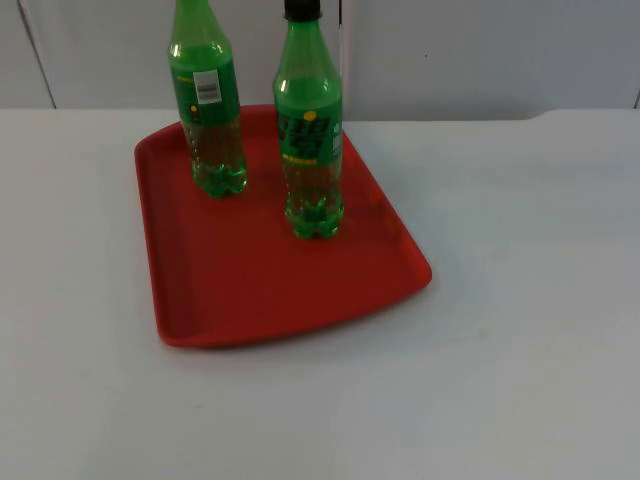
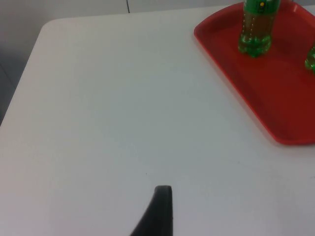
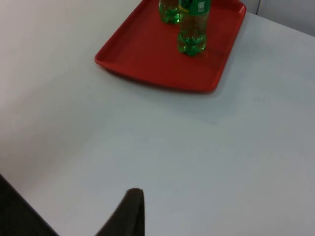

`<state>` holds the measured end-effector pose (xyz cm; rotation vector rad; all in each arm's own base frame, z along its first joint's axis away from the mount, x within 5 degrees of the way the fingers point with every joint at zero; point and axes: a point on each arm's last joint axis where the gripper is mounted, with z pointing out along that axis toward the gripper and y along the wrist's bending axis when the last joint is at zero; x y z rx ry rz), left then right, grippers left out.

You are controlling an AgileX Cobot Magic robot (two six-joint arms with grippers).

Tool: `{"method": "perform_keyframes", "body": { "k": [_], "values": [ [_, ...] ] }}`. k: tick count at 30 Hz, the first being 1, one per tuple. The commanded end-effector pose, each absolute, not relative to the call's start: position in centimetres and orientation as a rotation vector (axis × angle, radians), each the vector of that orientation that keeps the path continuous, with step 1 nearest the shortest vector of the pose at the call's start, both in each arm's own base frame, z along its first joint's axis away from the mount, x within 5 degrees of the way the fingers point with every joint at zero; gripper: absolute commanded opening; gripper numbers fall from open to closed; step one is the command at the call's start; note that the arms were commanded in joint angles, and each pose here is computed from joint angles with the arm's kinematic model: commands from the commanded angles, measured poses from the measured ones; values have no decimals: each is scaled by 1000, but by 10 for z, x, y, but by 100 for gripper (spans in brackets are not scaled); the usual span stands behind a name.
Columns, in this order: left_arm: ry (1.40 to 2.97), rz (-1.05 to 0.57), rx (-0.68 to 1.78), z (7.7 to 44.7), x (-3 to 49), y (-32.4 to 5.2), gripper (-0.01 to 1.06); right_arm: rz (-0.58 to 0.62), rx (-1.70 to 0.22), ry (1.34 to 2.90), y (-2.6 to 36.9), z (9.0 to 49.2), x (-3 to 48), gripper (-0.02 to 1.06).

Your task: Place the bottle upright on the tray.

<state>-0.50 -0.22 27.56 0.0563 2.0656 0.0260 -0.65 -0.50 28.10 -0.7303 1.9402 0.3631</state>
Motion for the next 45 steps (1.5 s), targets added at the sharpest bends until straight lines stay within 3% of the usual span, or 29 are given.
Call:
{"method": "perform_keyframes", "body": {
  "k": [1,21,23,25,27,45],
  "values": [
    [2063,8,64,275,-5,-3,83,359,-734,1931,-5,280,-6,105],
    [2063,17,69,275,-5,-3,83,371,-727,1933,-4,281,-6,105],
    [2063,26,71,275,-5,-2,89,371,-727,1933,-4,281,-6,105],
    [2063,32,71,275,-5,-2,101,371,-727,1933,-4,281,-6,105],
    [2063,35,71,275,-5,-2,105,371,-727,1933,-4,281,-6,105],
    [2063,58,91,275,-5,-1,105,369,-723,1934,-4,281,-6,105]
  ]
}}
